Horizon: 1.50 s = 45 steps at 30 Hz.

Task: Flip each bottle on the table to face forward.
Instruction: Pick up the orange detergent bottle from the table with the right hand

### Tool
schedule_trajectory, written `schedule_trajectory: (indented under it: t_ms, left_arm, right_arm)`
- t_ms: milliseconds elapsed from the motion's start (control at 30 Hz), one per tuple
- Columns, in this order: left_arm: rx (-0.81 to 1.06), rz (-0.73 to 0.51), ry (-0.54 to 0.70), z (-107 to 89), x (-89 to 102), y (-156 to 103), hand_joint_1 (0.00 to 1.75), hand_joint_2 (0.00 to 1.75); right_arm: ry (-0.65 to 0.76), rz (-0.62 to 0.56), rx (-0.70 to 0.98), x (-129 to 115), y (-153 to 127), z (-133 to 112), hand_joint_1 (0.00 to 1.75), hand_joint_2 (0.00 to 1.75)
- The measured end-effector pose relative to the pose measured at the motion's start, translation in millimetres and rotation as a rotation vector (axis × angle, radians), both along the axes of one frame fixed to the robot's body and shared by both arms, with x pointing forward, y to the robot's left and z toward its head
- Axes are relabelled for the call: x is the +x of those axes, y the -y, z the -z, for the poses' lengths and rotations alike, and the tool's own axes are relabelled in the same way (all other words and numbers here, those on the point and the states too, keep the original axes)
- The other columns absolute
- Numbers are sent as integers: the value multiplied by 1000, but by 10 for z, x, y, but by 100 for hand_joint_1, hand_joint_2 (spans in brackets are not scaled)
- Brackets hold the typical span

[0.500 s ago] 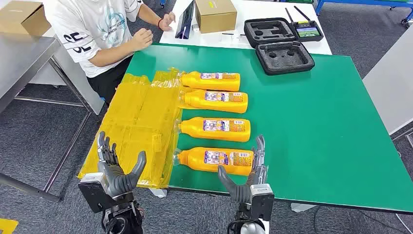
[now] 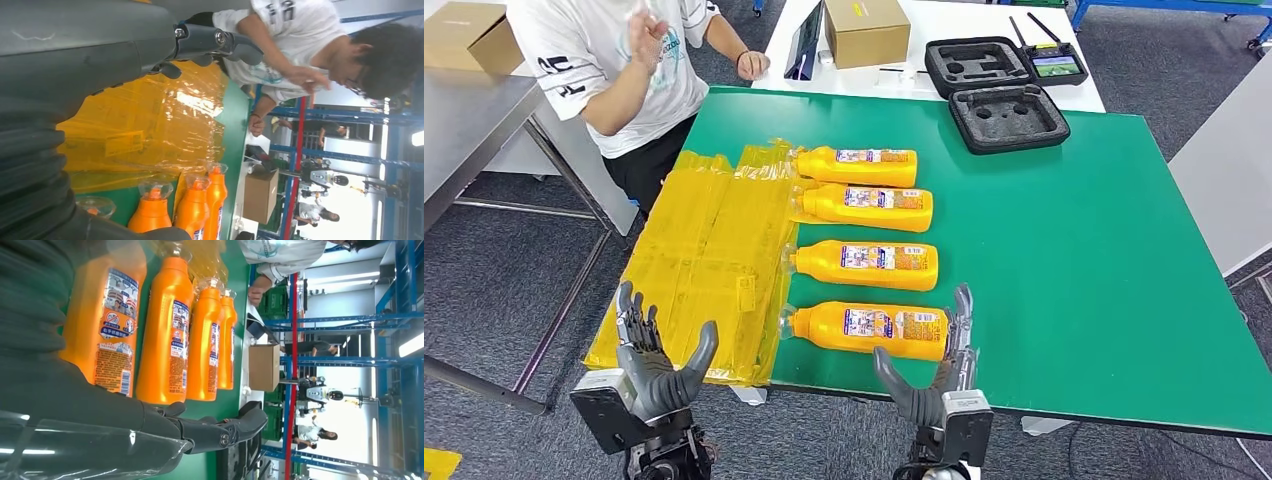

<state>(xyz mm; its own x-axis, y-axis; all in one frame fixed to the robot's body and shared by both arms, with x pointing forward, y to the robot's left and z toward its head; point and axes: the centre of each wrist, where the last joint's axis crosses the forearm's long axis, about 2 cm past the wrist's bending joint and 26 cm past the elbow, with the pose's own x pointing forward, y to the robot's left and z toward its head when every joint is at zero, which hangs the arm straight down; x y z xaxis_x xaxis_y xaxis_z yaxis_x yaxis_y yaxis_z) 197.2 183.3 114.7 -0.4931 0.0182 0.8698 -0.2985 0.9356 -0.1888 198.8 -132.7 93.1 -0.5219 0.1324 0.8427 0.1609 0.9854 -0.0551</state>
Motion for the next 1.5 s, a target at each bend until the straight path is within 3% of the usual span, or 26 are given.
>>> schedule_trajectory:
  t_ms: [200, 800, 1000, 1200, 1367, 1500]
  left_arm:
    - [-98, 54, -17, -14, -36, -4, 0, 175]
    - [62, 41, 30, -43, -12, -11, 0, 175]
    - [108, 63, 44, -57, 19, -16, 0, 175]
    - [101, 92, 43, -54, 86, -26, 0, 175]
    - [104, 98, 47, -53, 152, -32, 0, 175]
    - [108, 100, 44, -40, 166, -34, 0, 175]
  right_arm:
    - [-7, 21, 10, -5, 11, 6, 0, 175]
    - [-11, 16, -105, 4, 97, 23, 0, 175]
    - [-164, -69, -391, 74, 208, -40, 0, 175]
    - [-355, -129, -727, 316, 527, -139, 0, 175]
    - [-395, -150, -870, 583, 806, -183, 0, 175]
    - [-396, -148, -912, 663, 889, -190, 0, 175]
